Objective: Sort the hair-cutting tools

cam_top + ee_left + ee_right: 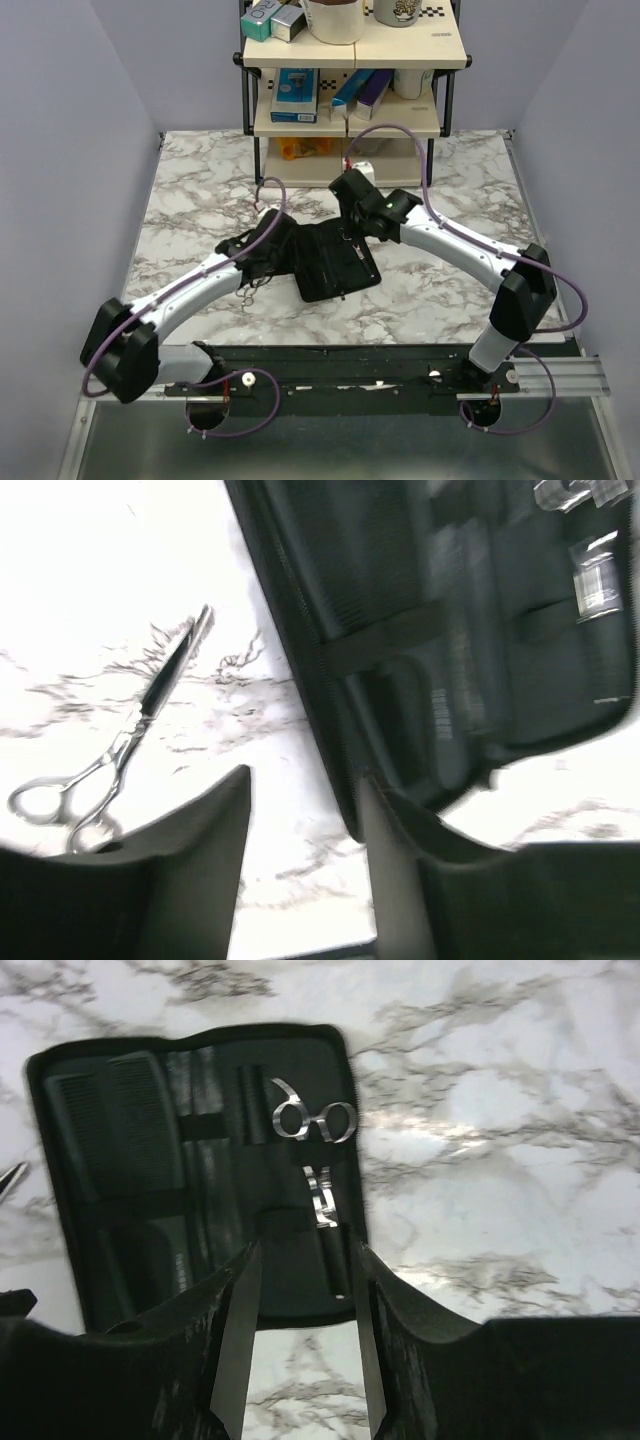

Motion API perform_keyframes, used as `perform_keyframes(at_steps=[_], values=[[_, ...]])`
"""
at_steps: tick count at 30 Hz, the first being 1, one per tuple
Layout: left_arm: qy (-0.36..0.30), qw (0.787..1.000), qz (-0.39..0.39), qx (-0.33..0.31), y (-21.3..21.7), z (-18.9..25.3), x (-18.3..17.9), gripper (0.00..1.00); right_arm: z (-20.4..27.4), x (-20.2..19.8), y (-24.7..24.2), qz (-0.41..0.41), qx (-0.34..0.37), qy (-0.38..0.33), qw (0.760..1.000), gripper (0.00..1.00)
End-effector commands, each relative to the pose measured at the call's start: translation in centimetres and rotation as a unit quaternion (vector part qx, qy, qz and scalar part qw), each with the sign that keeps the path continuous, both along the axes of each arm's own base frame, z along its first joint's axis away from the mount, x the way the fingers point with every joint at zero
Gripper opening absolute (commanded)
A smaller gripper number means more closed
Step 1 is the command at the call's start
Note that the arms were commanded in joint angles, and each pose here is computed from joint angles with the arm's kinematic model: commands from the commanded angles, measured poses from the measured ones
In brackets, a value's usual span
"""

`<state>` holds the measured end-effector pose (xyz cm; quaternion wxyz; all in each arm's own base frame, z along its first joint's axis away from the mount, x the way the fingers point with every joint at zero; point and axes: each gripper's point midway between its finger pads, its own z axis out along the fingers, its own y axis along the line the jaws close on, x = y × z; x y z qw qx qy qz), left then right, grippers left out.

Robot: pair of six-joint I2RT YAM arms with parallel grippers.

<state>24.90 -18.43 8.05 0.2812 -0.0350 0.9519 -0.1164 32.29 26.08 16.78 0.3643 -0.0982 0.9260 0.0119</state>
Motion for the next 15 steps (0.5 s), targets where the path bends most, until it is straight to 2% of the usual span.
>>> perform_keyframes(at_steps=[1,2,5,13,15], values=[[-0.063,0.997,0.027,0.021,3.4,6.8,-0.9,0.63,-1.9,-2.3,5.1,0.012,0.028,0.036,0.999,0.5],[-0.062,0.997,0.034,0.028,4.4,7.2,-1.5,0.66,-0.7,-2.7,7.0,0.021,0.04,0.028,0.999,0.5],[-0.095,0.994,0.053,0.022,6.5,9.7,-3.0,0.71,-2.2,-4.2,9.9,0.016,0.034,0.049,0.998,0.52],[-0.184,0.976,0.107,-0.049,11.0,13.9,-7.2,0.77,-1.4,-6.5,18.5,0.028,0.166,0.078,0.983,0.57],[-0.185,0.975,0.109,-0.052,11.5,14.0,-7.9,0.77,-2.8,-6.9,19.9,0.023,0.164,0.092,0.982,0.57]])
